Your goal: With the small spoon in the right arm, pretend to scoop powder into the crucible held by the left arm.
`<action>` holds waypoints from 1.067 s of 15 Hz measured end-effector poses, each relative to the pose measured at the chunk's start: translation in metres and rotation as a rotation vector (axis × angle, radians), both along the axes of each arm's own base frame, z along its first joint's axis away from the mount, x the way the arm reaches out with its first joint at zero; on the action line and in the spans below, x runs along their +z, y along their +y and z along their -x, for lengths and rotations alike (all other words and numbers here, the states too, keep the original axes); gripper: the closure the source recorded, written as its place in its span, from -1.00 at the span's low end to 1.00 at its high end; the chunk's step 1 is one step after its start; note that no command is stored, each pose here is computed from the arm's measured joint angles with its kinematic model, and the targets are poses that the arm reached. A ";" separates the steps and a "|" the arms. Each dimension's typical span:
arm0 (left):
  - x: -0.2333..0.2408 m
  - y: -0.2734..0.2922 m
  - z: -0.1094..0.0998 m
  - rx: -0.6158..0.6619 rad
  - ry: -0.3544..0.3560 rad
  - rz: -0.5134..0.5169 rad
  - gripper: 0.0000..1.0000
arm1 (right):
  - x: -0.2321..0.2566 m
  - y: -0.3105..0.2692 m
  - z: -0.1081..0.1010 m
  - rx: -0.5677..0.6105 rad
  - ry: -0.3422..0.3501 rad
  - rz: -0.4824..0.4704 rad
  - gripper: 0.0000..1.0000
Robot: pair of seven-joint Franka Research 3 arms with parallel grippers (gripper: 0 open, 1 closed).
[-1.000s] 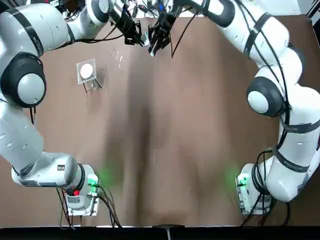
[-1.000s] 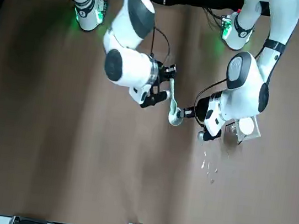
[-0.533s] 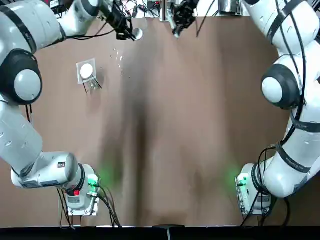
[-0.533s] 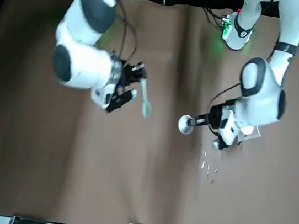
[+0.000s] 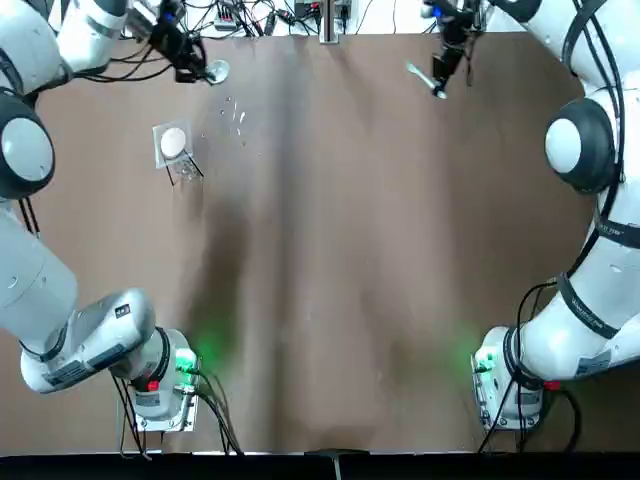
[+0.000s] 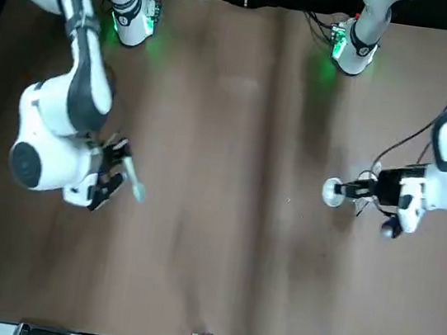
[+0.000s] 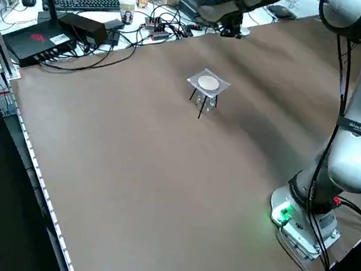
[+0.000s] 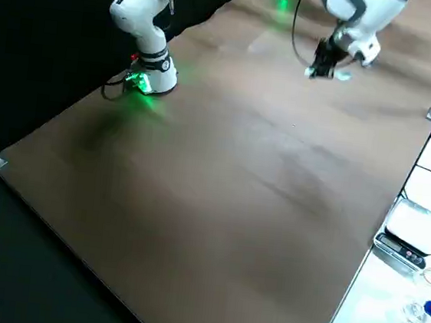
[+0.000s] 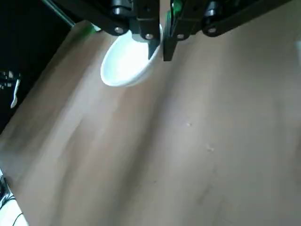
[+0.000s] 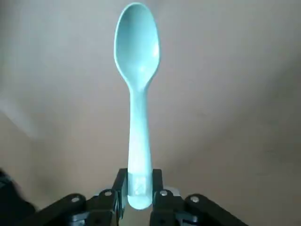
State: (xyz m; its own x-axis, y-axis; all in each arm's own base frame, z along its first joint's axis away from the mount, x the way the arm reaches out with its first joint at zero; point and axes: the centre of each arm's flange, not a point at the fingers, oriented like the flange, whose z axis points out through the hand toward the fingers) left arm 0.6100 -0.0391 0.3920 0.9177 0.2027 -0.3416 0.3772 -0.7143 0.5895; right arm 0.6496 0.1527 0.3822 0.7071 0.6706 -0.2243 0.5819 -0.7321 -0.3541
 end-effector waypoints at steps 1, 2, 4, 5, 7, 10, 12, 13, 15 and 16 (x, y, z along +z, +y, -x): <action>-0.003 0.023 0.002 -0.011 -0.010 0.001 0.86 | -0.014 -0.026 -0.005 0.049 -0.024 -0.002 0.51; -0.008 0.046 0.004 -0.025 -0.027 -0.009 0.86 | -0.029 -0.051 -0.008 0.095 -0.044 -0.012 0.51; -0.021 0.095 0.011 -0.044 -0.051 -0.021 0.86 | -0.063 -0.095 -0.009 0.190 -0.076 -0.030 0.51; -0.030 0.120 0.015 -0.049 -0.063 -0.022 0.86 | -0.080 -0.115 -0.006 0.242 -0.086 -0.036 0.51; -0.052 0.166 0.025 -0.063 -0.086 -0.013 0.86 | -0.108 -0.149 0.000 0.356 -0.119 -0.057 0.51; -0.080 0.197 0.033 -0.064 -0.089 0.019 0.86 | -0.145 -0.204 0.008 0.541 -0.174 -0.122 0.51; -0.088 0.181 0.029 -0.091 -0.079 0.033 0.86 | -0.175 -0.247 0.016 0.642 -0.170 -0.129 0.51; -0.090 0.176 0.028 -0.103 -0.075 0.030 0.86 | -0.183 -0.250 0.017 0.651 -0.166 -0.131 0.51; -0.095 0.172 0.029 -0.135 -0.064 0.010 0.86 | -0.191 -0.245 0.017 0.668 -0.169 -0.130 0.51; -0.098 0.171 0.029 -0.146 -0.058 0.002 0.86 | -0.195 -0.242 0.017 0.674 -0.177 -0.128 0.51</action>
State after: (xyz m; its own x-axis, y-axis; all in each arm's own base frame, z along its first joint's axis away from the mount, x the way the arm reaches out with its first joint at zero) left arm 0.5810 0.1323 0.2938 0.9556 0.0652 -0.2873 0.2346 -0.7582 0.6084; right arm 0.6323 -0.0897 0.1876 0.1479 0.9884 -0.0348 0.9505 -0.1517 -0.2712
